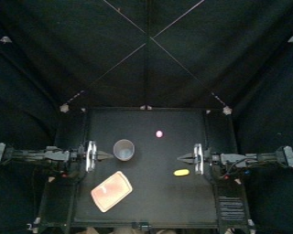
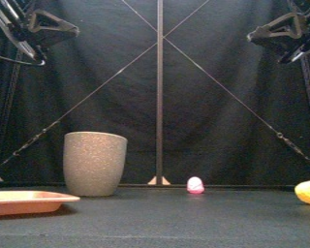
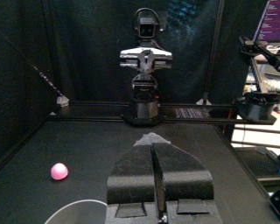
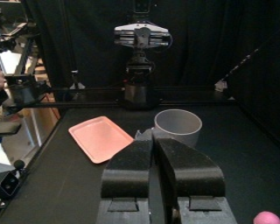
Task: Pick the pink ball then place it on the pink plate
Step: Pick the pink ball
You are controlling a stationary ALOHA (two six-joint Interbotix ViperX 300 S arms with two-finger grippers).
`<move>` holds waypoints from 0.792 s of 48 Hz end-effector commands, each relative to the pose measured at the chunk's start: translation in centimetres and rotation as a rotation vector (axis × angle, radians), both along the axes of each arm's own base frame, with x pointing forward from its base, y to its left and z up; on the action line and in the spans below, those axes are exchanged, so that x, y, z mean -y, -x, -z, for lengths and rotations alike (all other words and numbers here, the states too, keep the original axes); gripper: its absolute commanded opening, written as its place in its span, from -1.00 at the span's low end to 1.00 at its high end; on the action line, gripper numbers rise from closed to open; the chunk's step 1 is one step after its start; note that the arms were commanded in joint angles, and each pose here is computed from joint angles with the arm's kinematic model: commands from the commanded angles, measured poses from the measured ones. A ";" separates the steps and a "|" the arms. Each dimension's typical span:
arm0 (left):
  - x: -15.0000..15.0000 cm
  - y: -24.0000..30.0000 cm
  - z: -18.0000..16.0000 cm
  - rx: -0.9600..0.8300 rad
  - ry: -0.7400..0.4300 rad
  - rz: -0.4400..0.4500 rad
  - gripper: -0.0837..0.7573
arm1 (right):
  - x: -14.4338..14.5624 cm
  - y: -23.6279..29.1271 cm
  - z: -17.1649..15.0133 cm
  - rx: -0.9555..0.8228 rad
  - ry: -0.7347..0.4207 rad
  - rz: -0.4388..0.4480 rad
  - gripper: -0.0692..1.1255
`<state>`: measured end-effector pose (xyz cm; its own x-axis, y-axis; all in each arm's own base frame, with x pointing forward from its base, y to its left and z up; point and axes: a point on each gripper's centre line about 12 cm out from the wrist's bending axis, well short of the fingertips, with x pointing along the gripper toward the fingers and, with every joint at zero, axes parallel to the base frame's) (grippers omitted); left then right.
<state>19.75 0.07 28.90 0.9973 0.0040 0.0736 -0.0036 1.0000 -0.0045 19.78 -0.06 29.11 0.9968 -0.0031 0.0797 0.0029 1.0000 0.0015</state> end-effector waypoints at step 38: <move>-0.2 0.0 -0.3 0.081 0.014 -0.011 -0.62 | 14.3 -8.2 8.7 -0.347 -0.107 0.472 0.78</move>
